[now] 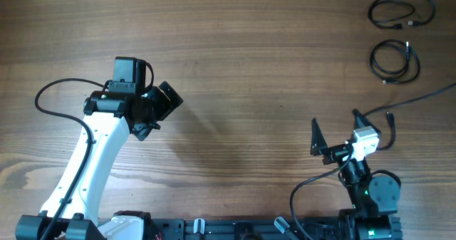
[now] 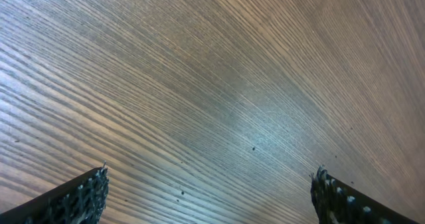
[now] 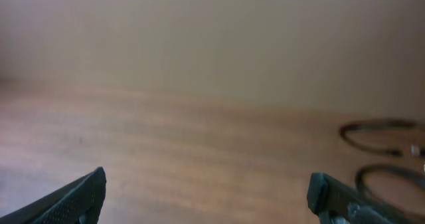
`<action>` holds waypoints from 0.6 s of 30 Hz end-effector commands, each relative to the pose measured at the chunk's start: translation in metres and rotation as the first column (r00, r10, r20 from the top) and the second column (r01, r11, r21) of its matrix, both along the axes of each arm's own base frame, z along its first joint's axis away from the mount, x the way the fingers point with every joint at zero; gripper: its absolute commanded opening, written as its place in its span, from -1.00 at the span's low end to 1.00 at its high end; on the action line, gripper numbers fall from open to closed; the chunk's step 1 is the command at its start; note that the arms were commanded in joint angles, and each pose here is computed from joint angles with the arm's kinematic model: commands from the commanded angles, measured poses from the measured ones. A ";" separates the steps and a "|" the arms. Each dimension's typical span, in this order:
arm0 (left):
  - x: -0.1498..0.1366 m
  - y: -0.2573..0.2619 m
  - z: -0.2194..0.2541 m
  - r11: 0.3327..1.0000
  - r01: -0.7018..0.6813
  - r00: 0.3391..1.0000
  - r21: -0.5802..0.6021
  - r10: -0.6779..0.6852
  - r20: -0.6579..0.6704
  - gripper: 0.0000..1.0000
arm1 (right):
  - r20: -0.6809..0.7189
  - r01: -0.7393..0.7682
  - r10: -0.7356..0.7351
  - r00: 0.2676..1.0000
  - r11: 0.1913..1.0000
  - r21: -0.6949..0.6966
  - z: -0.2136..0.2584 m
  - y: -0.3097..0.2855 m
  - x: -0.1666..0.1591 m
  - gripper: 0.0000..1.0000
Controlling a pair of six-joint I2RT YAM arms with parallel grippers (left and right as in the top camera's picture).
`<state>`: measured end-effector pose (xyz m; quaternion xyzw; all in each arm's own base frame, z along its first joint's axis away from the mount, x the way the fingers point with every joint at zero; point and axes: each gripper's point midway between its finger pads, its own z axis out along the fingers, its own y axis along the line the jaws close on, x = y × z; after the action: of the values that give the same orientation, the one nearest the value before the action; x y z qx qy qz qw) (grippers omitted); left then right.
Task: Untangle cables
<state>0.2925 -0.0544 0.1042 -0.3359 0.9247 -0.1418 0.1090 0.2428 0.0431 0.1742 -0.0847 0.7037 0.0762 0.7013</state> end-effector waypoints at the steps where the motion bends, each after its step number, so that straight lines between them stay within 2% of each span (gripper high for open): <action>1: -0.002 0.002 -0.005 1.000 -0.006 1.000 0.007 0.007 -0.017 1.00 | 0.019 0.042 -0.041 0.999 0.999 -0.030 0.002 -0.007 0.001 0.99; 7: -0.002 0.002 -0.005 1.000 -0.006 1.000 0.007 0.007 -0.017 1.00 | -0.005 0.090 -0.090 0.996 0.995 0.041 0.001 -0.016 0.002 0.99; 18: -0.002 0.002 -0.005 1.000 -0.006 1.000 0.007 0.007 -0.017 1.00 | -0.001 0.132 -0.132 0.991 0.991 0.013 0.000 -0.024 0.003 0.99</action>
<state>0.2925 -0.0544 0.1042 -0.3359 0.9247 -0.1418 0.1090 0.2458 0.0269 0.1723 -0.0464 0.7100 0.0480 0.7011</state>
